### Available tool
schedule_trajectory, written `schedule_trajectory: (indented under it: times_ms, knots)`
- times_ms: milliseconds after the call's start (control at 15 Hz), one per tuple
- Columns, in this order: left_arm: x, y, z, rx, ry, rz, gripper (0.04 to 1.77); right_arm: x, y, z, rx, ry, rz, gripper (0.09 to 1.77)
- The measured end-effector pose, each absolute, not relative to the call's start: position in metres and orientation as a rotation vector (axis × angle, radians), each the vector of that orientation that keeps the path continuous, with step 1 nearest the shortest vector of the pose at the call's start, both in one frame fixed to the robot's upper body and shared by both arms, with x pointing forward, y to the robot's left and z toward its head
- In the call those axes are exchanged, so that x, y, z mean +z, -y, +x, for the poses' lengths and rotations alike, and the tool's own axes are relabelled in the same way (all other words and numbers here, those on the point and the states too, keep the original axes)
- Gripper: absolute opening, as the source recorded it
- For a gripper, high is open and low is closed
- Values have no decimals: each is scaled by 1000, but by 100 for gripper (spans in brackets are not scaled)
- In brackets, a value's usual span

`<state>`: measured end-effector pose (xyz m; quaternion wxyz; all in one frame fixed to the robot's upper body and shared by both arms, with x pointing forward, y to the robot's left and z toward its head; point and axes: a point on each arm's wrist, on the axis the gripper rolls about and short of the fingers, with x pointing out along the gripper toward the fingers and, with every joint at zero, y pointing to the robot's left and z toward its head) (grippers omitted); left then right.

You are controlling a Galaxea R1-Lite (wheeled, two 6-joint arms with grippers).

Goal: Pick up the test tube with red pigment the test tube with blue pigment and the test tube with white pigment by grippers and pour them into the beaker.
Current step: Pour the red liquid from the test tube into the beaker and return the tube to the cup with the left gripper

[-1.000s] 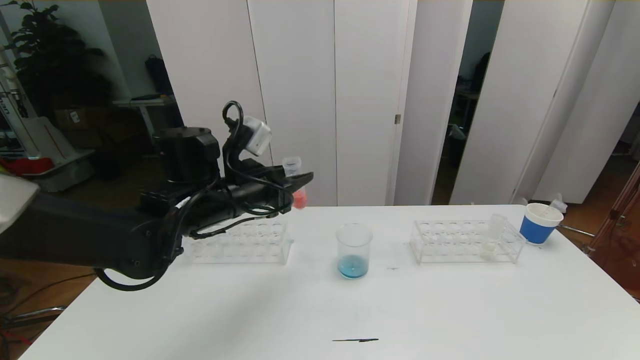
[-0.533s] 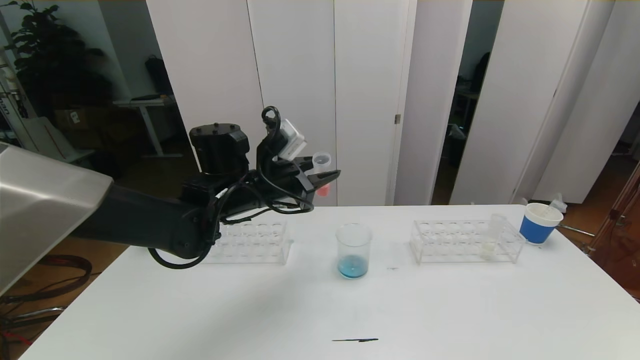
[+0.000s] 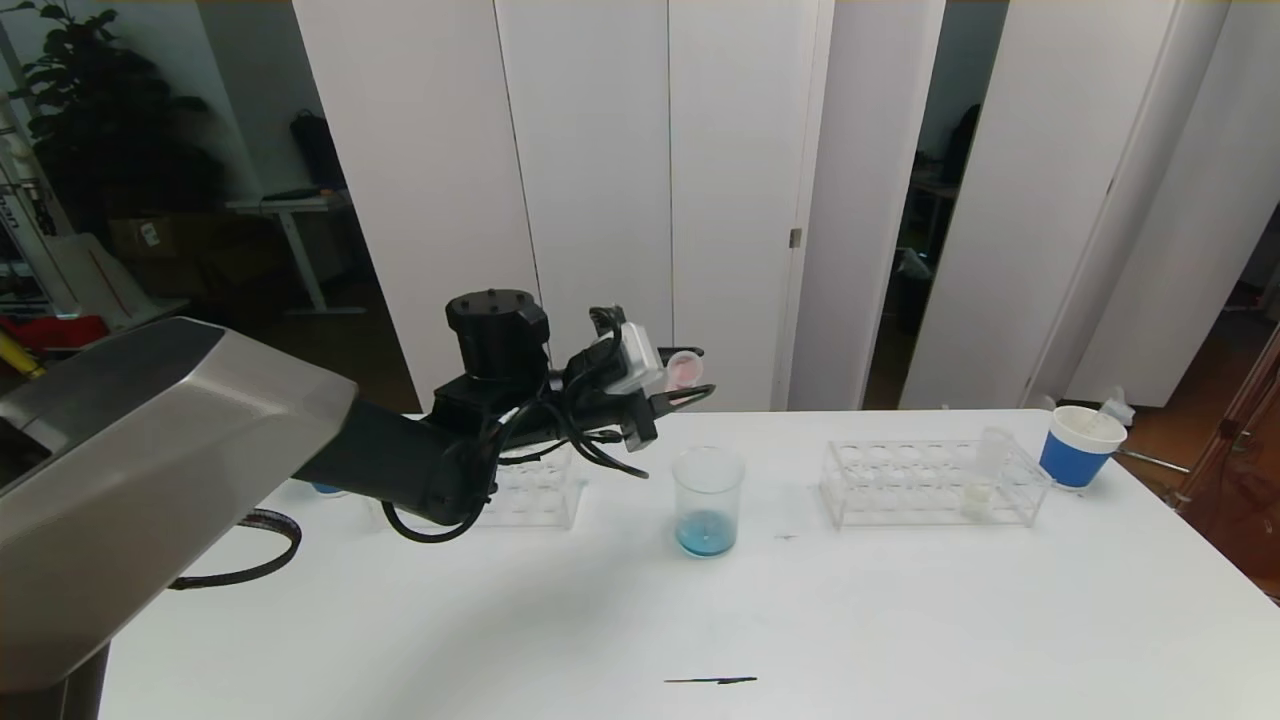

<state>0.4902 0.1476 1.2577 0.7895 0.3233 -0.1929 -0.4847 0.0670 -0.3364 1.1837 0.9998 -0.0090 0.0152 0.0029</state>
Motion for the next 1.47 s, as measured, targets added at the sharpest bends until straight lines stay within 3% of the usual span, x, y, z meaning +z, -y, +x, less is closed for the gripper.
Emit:
schedule_trajectory:
  times_ms: [533, 1467]
  knots:
    - [1232, -137, 508, -960, 625, 955, 58, 1184, 336, 67, 6, -31, -18, 175]
    - [1212, -146, 524, -824, 880, 1112, 58, 1184, 336, 67, 5, -31, -18, 175]
